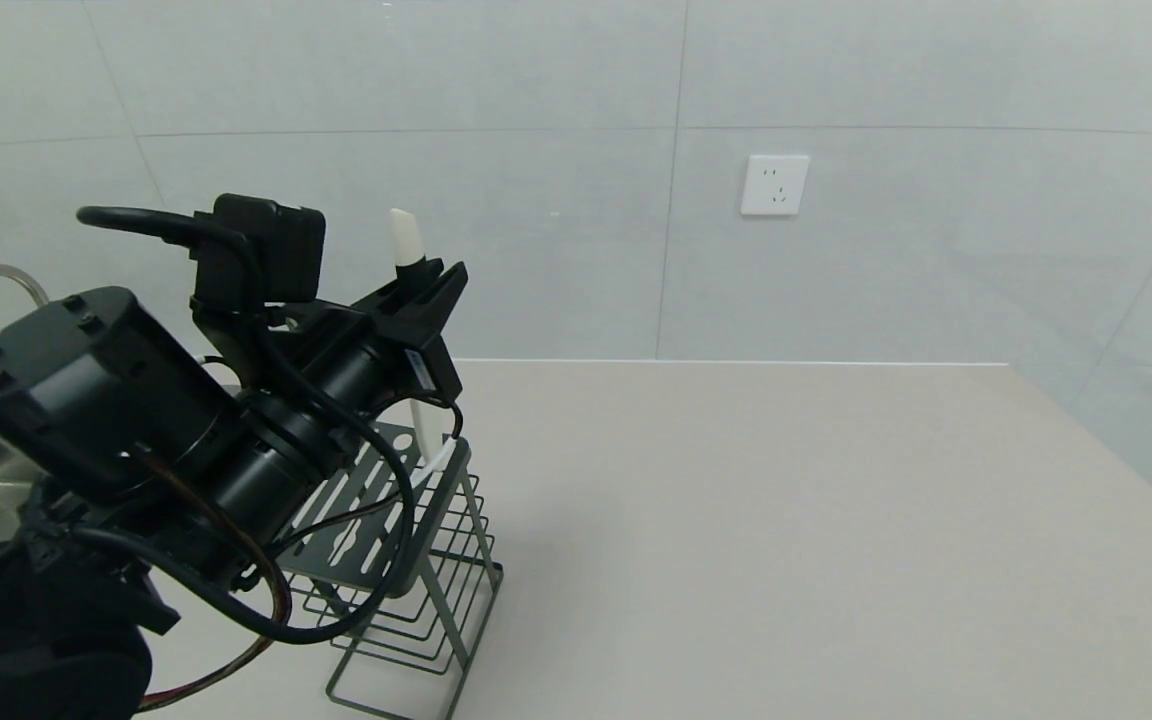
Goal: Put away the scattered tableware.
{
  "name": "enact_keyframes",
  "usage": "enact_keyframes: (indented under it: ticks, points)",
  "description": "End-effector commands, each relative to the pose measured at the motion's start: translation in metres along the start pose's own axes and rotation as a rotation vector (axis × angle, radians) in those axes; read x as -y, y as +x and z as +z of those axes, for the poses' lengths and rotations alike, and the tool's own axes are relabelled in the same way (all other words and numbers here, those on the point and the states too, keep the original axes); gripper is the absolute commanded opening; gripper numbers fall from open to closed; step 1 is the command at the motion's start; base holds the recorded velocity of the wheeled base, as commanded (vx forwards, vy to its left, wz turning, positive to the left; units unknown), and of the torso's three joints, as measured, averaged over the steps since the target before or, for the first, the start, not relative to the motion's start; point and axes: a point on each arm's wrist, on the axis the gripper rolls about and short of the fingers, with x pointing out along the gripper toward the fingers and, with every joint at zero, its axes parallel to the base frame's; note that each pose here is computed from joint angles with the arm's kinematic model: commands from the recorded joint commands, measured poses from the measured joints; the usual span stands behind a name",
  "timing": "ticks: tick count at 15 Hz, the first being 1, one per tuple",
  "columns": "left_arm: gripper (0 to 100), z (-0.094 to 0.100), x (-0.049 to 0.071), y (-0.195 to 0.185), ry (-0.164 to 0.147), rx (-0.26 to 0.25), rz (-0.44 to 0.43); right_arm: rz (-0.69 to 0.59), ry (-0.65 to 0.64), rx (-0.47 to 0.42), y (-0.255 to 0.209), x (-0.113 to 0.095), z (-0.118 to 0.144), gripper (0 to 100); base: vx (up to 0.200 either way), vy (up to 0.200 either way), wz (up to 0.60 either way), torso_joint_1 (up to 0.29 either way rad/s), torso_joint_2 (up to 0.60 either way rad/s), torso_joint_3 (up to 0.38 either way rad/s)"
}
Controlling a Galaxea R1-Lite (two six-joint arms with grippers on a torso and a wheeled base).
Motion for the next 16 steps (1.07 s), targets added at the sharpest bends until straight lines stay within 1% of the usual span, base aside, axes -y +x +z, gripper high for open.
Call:
enact_keyframes:
  ticks: [1,8,16]
  points:
    - [0,-0.002,0.0,0.001,0.002,-0.007,0.003,0.001,-0.001,-0.001,0.0,0.0,0.0,0,0.0,0.0,0.0,0.0,0.0,0.0]
    - [0,-0.004,-0.002,0.0,0.004,-0.017,0.01,0.001,0.0,-0.001,0.0,0.0,0.0,0,0.0,0.0,0.0,0.0,0.0,0.0]
    - [0,-0.013,-0.001,0.0,0.008,-0.049,0.007,0.001,0.0,-0.001,0.0,0.0,0.0,0,0.0,0.0,0.0,0.0,0.0,0.0]
